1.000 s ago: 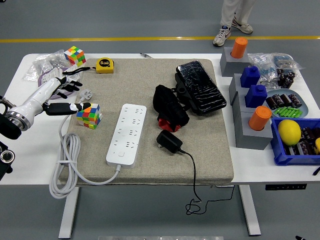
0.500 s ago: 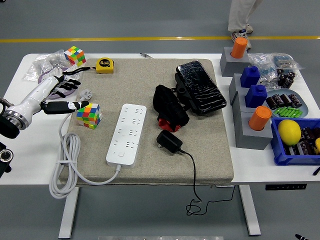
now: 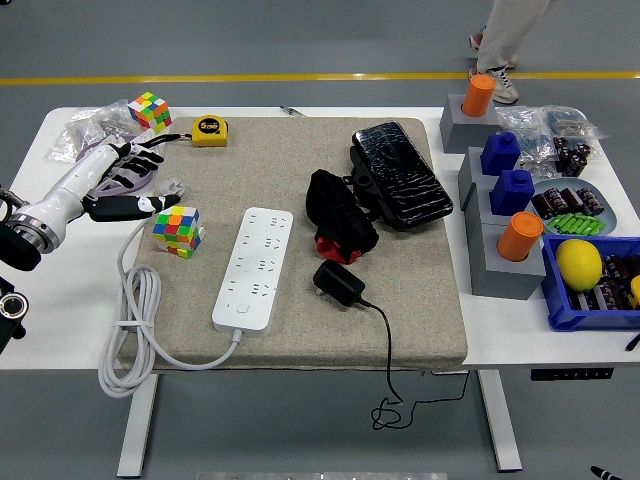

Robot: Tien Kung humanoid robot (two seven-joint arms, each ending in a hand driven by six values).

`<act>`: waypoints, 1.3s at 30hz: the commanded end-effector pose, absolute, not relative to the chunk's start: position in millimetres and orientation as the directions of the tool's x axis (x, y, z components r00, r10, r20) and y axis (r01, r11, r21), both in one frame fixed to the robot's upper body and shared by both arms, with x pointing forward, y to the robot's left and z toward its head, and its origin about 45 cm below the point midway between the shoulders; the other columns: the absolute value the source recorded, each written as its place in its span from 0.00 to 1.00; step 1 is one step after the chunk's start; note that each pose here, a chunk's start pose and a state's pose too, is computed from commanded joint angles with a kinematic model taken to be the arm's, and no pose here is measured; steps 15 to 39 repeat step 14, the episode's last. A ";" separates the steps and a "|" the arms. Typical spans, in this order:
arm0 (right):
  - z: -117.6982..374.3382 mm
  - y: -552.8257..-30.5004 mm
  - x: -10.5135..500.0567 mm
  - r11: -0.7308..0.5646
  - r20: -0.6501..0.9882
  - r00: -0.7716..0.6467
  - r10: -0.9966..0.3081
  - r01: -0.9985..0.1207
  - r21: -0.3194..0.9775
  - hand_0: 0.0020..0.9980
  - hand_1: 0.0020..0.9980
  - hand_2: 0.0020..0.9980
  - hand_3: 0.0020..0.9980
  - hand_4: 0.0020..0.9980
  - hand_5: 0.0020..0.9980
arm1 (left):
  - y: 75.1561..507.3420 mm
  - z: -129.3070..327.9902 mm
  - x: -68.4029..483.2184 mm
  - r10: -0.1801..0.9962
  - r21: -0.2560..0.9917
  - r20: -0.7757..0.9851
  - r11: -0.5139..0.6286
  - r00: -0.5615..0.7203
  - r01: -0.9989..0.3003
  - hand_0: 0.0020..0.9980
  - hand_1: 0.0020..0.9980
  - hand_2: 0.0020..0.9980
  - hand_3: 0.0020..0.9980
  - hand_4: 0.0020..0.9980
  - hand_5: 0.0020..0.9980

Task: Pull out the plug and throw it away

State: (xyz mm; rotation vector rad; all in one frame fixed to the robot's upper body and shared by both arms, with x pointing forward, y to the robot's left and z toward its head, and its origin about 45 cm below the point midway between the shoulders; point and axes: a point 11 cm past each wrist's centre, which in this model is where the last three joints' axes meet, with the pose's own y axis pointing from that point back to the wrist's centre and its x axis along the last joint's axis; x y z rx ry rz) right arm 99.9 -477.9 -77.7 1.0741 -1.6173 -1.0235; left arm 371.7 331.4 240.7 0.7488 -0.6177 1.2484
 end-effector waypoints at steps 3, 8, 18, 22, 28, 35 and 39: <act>-77.5 -478.2 100.0 0.277 0.237 -0.204 -0.950 -0.193 0.941 0.64 0.68 0.68 0.60 1.00 0.47 | 330.9 240.3 371.5 0.603 0.163 0.768 0.145 0.218 -0.976 0.54 0.72 0.72 0.71 0.91 0.41; -77.1 -478.8 100.8 0.278 0.238 -0.205 -0.949 -0.194 0.941 0.64 0.68 0.68 0.60 1.00 0.47 | 330.5 240.4 371.8 0.602 0.163 0.768 0.146 0.219 -0.976 0.54 0.72 0.72 0.71 0.91 0.40; -77.0 -478.9 101.1 0.278 0.238 -0.205 -0.949 -0.195 0.941 0.64 0.68 0.68 0.60 1.00 0.47 | 331.8 241.7 372.0 0.603 0.159 0.768 0.143 0.214 -0.977 0.54 0.72 0.72 0.71 0.91 0.40; -77.0 -478.9 101.1 0.278 0.238 -0.205 -0.949 -0.195 0.941 0.64 0.68 0.68 0.60 1.00 0.47 | 331.8 241.7 372.0 0.603 0.159 0.768 0.143 0.214 -0.977 0.54 0.72 0.72 0.71 0.91 0.40; -77.0 -478.9 101.1 0.278 0.238 -0.205 -0.949 -0.195 0.941 0.64 0.68 0.68 0.60 1.00 0.47 | 331.8 241.7 372.0 0.603 0.159 0.768 0.143 0.214 -0.977 0.54 0.72 0.72 0.71 0.91 0.40; -77.0 -478.9 101.1 0.278 0.238 -0.205 -0.949 -0.195 0.941 0.64 0.68 0.68 0.60 1.00 0.47 | 331.8 241.7 372.0 0.603 0.159 0.768 0.143 0.214 -0.977 0.54 0.72 0.72 0.71 0.91 0.40; -77.0 -478.9 101.1 0.278 0.238 -0.205 -0.949 -0.195 0.941 0.64 0.68 0.68 0.60 1.00 0.47 | 331.8 241.7 372.0 0.603 0.159 0.768 0.143 0.214 -0.977 0.54 0.72 0.72 0.71 0.91 0.40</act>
